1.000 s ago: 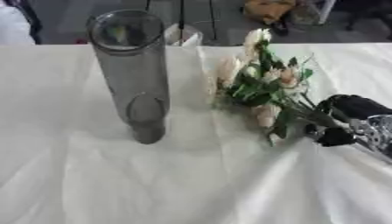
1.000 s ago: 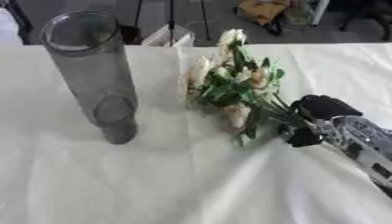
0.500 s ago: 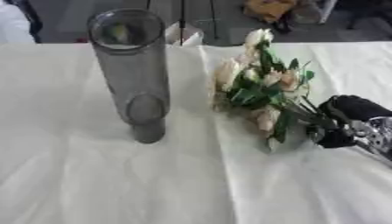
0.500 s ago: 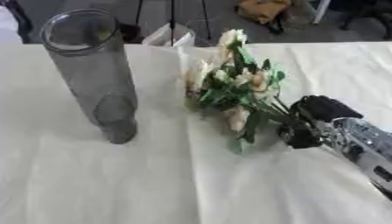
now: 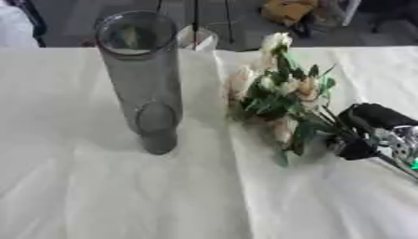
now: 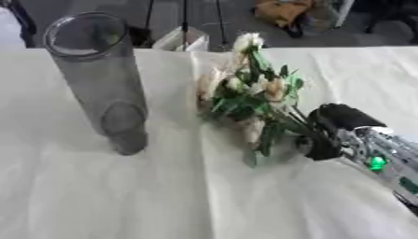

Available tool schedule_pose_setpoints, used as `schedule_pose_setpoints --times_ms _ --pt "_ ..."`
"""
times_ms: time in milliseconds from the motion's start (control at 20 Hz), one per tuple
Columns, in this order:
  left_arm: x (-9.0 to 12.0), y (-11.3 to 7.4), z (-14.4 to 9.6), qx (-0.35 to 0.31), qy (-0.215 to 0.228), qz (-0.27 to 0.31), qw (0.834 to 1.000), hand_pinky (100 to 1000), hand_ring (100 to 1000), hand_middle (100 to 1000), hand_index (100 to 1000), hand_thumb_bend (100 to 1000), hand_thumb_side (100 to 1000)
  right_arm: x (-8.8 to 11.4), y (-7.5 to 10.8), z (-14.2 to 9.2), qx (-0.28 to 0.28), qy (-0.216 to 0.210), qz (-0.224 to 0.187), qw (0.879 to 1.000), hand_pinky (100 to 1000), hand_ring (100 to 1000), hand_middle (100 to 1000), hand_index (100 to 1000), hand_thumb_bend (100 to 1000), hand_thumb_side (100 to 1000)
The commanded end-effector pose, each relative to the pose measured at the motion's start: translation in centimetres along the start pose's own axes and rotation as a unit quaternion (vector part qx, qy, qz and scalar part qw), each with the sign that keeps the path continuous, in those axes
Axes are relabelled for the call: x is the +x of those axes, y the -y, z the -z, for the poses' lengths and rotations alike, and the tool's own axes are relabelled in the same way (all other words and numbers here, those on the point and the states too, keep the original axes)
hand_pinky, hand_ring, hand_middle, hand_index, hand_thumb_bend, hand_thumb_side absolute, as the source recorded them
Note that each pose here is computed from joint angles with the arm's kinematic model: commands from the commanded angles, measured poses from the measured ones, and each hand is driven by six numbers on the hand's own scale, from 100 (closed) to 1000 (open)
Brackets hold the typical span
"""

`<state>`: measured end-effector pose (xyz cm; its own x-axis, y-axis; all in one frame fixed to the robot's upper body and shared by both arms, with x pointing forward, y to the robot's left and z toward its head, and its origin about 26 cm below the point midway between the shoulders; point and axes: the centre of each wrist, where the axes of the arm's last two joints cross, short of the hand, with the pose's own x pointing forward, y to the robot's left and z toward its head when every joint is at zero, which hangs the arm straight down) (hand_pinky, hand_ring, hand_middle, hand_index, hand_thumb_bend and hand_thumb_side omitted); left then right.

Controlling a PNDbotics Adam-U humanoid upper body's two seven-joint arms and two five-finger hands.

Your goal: Arrange flowers into the vase.

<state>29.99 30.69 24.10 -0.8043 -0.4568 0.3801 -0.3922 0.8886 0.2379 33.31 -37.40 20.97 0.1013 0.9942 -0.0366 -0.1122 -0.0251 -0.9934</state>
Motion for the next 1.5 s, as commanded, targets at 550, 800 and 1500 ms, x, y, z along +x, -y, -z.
schedule_pose_setpoints --times_ms 550,800,1500 --pt "0.5 -0.2 0.6 -0.002 0.015 -0.001 1.0 772 867 875 948 100 999 -1.1 0.4 1.1 -0.036 -0.014 0.022 0.999 100 100 100 158 100 582" --pt "0.5 -0.2 0.5 -0.002 0.015 0.0 1.0 772 867 875 948 100 998 -1.0 0.5 1.2 -0.054 -0.003 0.031 0.998 100 100 100 103 100 591" --pt "0.5 -0.3 0.5 -0.007 0.012 0.003 1.0 765 856 871 948 100 992 -1.0 1.4 0.4 -0.113 0.044 0.048 0.991 100 100 100 100 100 581"
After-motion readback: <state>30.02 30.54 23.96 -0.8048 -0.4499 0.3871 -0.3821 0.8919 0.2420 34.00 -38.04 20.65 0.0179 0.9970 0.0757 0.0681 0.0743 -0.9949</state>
